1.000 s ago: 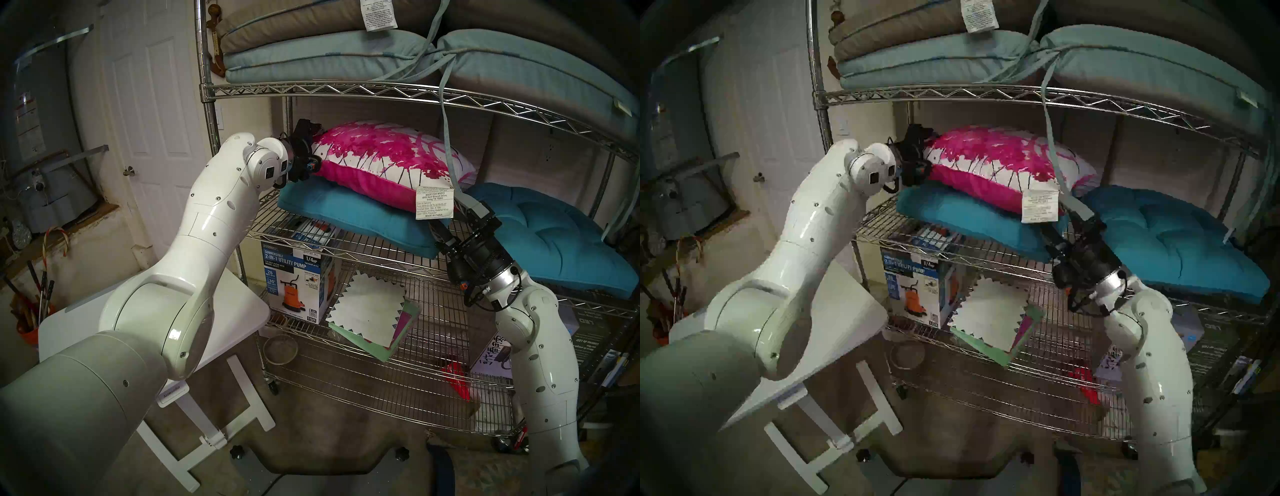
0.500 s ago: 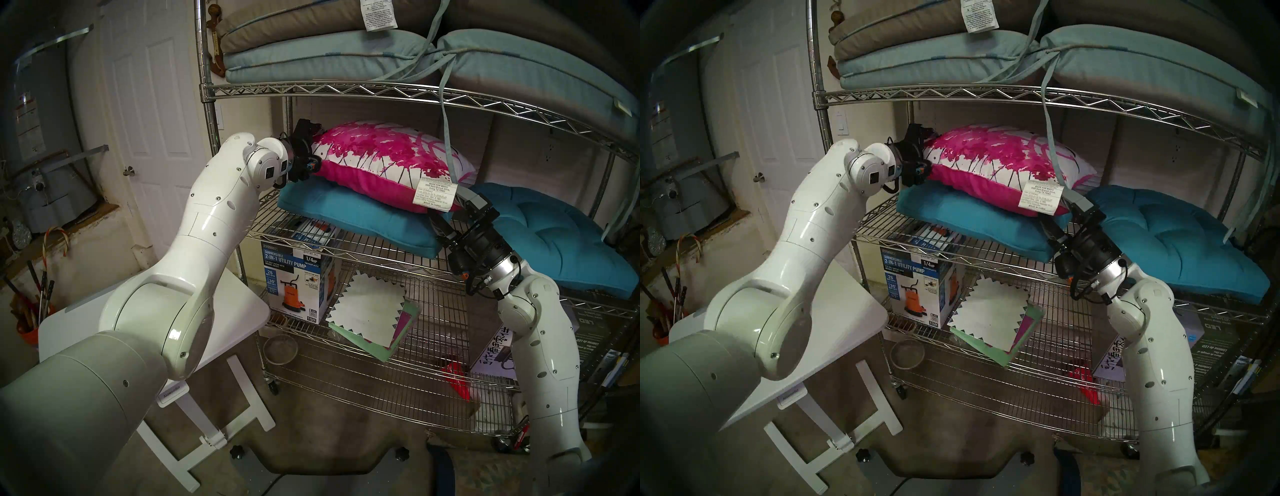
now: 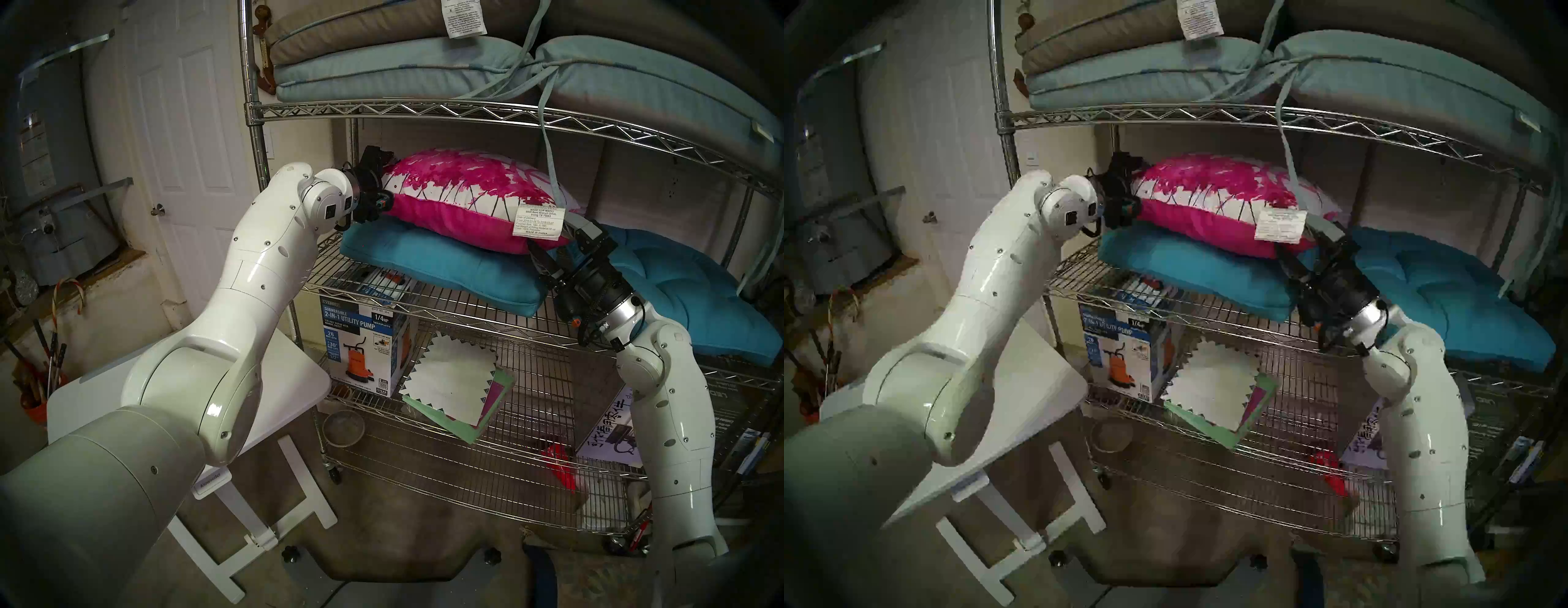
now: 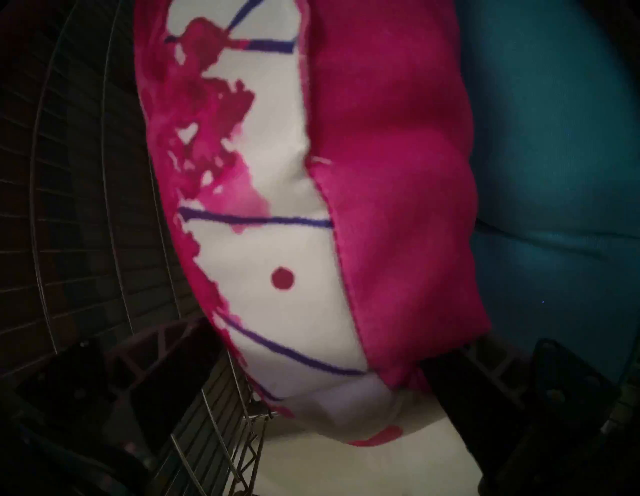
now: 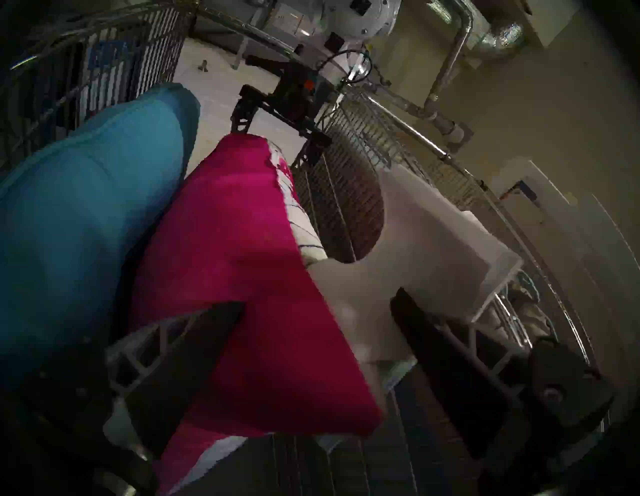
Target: Take cushion off the shelf
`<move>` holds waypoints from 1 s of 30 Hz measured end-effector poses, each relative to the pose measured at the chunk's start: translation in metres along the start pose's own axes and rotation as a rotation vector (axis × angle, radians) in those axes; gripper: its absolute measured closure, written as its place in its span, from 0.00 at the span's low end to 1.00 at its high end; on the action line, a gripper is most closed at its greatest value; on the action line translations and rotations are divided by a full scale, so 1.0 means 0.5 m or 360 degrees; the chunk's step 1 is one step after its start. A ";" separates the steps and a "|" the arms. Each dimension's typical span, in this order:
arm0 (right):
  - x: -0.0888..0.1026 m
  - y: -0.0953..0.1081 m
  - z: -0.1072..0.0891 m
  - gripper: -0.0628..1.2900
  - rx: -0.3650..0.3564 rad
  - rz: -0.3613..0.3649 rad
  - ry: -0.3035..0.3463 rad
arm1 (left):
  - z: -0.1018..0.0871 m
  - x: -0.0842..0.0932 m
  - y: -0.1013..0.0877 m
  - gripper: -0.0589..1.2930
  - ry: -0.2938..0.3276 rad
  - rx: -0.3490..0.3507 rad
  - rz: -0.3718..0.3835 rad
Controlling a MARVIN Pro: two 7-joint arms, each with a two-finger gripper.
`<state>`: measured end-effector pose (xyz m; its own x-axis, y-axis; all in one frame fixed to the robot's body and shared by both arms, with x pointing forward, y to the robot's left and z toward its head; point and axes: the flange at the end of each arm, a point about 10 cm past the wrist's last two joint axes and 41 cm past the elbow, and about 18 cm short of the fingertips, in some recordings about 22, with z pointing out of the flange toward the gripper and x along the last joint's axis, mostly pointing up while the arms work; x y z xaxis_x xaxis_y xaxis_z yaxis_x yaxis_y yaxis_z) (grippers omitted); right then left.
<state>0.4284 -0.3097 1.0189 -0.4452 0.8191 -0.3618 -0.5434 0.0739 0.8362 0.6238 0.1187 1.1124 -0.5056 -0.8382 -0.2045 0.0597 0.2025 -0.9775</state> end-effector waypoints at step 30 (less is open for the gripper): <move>0.016 -0.104 -0.061 0.92 0.0061 0.0331 -0.0090 | -0.013 0.032 0.006 0.90 0.0117 0.0088 0.0202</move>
<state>0.4314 -0.3243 0.9602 -0.5040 0.8493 -0.1569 -0.4158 -0.0794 0.9060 0.6101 0.1091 1.1064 -0.5527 -0.7677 -0.3245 0.1733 0.2749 -0.9457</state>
